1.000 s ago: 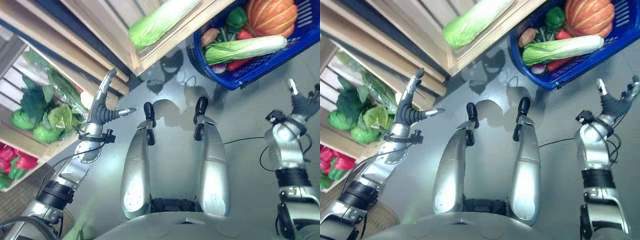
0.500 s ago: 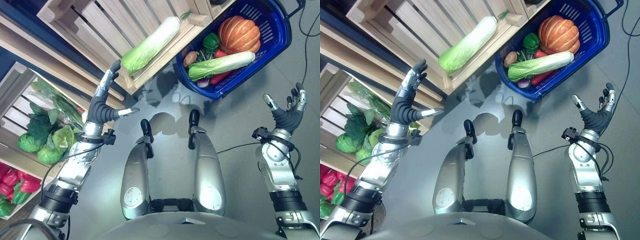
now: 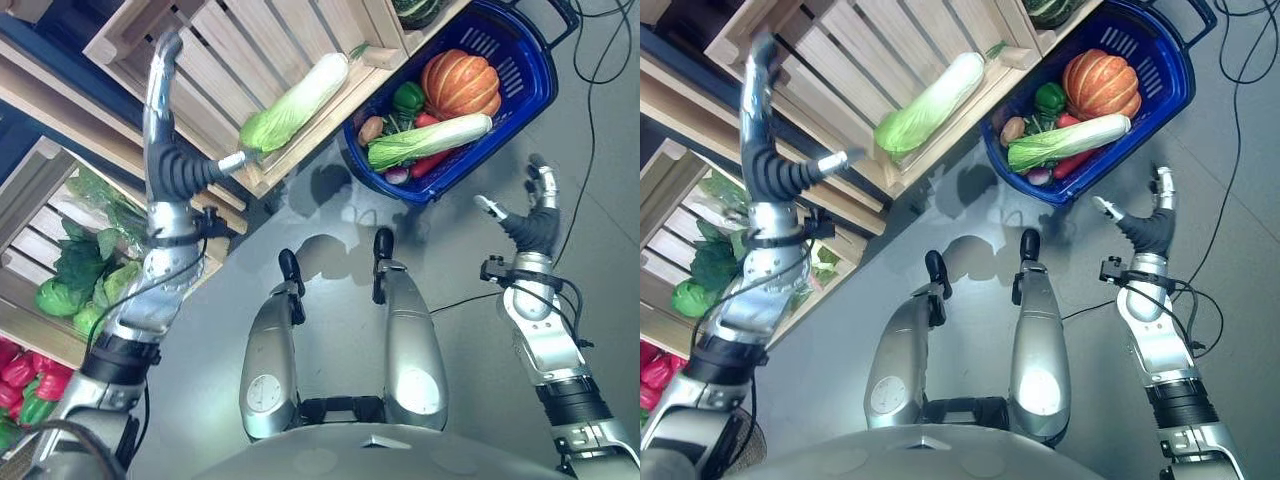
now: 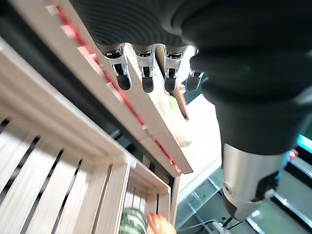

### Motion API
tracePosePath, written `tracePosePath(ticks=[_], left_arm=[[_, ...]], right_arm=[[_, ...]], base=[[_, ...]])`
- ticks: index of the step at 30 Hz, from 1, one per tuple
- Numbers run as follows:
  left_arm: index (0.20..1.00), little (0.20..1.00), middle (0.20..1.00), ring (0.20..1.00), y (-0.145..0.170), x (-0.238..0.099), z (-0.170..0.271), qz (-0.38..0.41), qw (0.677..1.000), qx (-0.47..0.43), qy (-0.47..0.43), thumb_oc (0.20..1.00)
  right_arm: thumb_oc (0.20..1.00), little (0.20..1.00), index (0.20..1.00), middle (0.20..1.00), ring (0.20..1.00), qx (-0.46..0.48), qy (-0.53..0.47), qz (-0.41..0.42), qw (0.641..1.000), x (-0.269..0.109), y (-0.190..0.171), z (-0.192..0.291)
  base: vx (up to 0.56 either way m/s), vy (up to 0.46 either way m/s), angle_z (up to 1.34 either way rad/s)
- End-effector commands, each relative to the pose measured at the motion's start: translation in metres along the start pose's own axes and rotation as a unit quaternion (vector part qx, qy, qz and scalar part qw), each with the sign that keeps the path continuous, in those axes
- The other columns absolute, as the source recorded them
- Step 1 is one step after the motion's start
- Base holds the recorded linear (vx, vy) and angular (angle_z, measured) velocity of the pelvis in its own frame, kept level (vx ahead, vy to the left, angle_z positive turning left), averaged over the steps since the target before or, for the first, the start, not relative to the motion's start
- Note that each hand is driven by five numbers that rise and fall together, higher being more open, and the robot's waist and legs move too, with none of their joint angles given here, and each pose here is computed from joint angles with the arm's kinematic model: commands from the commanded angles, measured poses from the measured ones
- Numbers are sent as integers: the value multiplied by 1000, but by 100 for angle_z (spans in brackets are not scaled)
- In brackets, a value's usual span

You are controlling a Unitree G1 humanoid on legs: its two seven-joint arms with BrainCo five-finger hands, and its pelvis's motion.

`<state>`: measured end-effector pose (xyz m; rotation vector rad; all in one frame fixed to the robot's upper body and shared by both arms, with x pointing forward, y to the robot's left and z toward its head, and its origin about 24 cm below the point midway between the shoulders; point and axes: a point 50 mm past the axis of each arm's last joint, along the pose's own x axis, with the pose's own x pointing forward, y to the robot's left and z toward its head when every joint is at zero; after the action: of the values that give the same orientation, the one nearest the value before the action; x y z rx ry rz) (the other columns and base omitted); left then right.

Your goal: Pick up fruits and vegetables into the basket

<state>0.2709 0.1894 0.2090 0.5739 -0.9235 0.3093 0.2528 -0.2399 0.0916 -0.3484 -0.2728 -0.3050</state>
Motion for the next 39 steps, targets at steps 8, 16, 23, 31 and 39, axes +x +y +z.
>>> tracePosePath(ticks=[8, 16, 23, 31, 39], left_arm=[[1000, 1000, 1000, 1000, 2, 44, -32, 3, 991, 115, 73, 1000], [1000, 1000, 1000, 1000, -13, 55, -67, -21, 977, 125, 169, 1000], [1000, 1000, 1000, 1000, -26, 52, -102, -25, 951, 91, 295, 1000], [1000, 1000, 1000, 1000, -16, 35, -135, -2, 905, 68, 421, 1000], [1000, 1000, 1000, 1000, 13, 26, -155, 50, 864, 99, 491, 1000]], right_arm=[[1000, 1000, 1000, 1000, 1000, -6, 3, 94, 996, -10, 9, 5], [1000, 1000, 1000, 1000, 1000, -12, 27, 118, 993, -15, 9, -3], [1000, 1000, 1000, 1000, 1000, -20, 20, 115, 993, -9, 9, -1], [1000, 1000, 1000, 1000, 1000, -16, 27, 95, 995, 0, 7, 2], [1000, 1000, 1000, 1000, 1000, -17, 35, 88, 995, 6, 6, 3]], base=[[19, 86, -23], [39, 78, -15], [3, 47, -11], [1, 6, -4], [0, 0, 0]])
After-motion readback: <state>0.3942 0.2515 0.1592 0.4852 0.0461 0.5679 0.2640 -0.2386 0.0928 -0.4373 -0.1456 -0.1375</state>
